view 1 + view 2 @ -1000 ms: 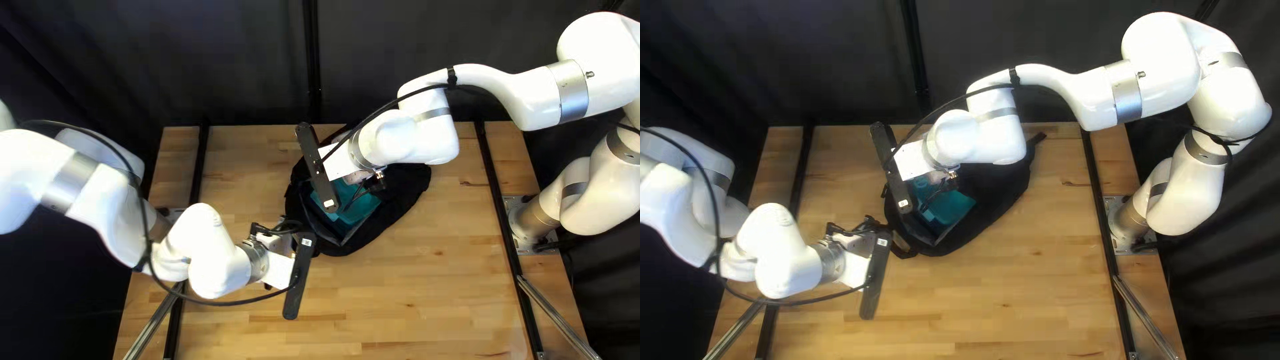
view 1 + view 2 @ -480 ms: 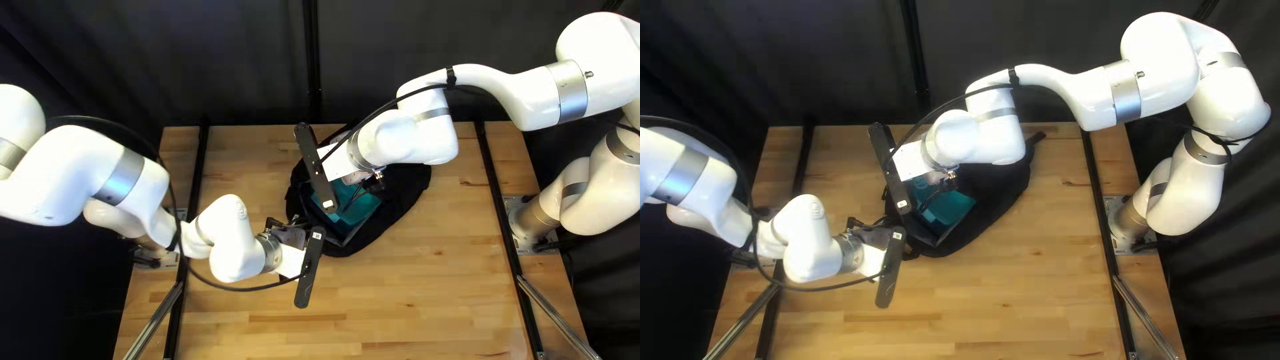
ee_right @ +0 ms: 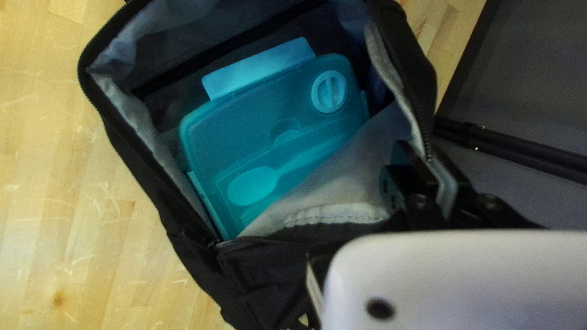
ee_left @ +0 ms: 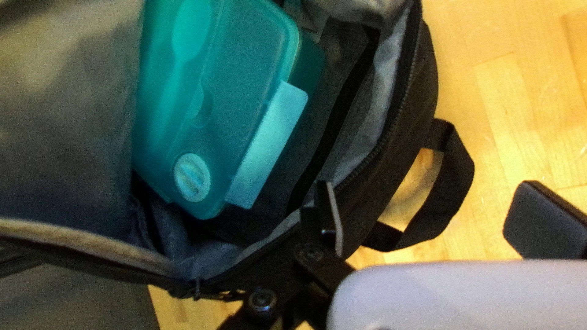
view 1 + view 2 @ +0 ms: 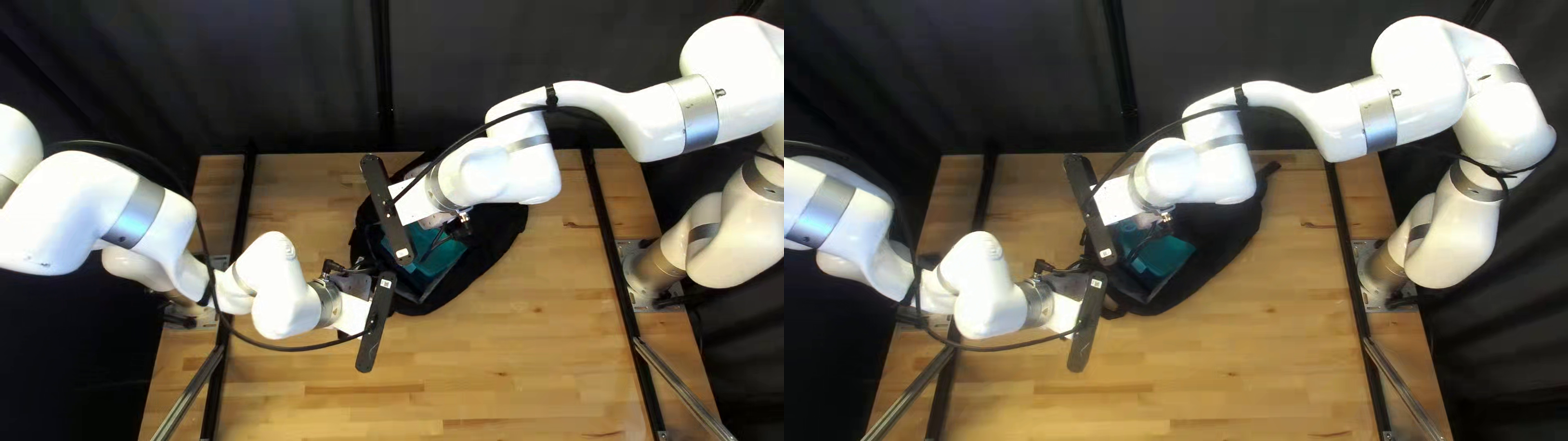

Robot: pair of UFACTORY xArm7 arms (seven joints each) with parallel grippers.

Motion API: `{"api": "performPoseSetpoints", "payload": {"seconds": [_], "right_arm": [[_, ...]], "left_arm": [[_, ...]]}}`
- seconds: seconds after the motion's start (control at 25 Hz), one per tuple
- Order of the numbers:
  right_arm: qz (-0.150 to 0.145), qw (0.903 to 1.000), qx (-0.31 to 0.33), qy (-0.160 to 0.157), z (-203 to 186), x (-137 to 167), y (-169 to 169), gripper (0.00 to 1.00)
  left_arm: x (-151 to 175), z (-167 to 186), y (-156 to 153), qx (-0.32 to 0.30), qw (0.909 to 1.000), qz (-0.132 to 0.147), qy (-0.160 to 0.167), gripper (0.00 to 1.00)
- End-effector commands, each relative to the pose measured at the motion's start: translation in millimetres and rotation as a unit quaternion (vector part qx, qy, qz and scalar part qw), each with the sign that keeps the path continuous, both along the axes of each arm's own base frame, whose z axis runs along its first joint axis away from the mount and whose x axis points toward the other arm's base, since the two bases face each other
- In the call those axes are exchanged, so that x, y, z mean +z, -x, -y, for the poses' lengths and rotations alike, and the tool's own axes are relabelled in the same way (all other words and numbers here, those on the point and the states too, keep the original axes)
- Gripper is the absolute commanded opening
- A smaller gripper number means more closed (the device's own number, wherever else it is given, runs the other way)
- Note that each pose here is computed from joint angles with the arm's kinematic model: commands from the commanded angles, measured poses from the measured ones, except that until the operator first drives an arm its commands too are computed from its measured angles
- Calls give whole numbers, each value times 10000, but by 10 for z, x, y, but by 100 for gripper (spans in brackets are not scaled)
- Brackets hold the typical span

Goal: Remove a lunch box from a kids backpack

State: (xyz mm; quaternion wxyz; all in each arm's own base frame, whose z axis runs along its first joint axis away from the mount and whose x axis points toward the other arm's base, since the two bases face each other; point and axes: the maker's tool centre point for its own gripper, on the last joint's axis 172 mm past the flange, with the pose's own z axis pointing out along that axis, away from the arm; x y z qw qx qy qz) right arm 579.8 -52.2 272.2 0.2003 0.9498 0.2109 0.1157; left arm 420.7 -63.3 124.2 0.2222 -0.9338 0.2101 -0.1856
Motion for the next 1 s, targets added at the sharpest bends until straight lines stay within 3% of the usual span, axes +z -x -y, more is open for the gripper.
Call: {"api": "performPoseSetpoints", "payload": {"seconds": [0.04,0.44,0.76,1.0], "right_arm": [[6,10000,3,8,-11,12,-10,0],[7,10000,16,30,-10,38,-32,0],[-2,10000,-1,36,6,79,-32,0],[-21,9999,-78,66,109,121,87,0]], "left_arm": [[-58,-89,-79,-5,10000,-13,23,100],[-51,-177,-151,20,10000,39,39,100],[-261,-340,-248,73,9999,-26,136,100],[-452,-225,-103,112,9996,-121,231,100]]}}
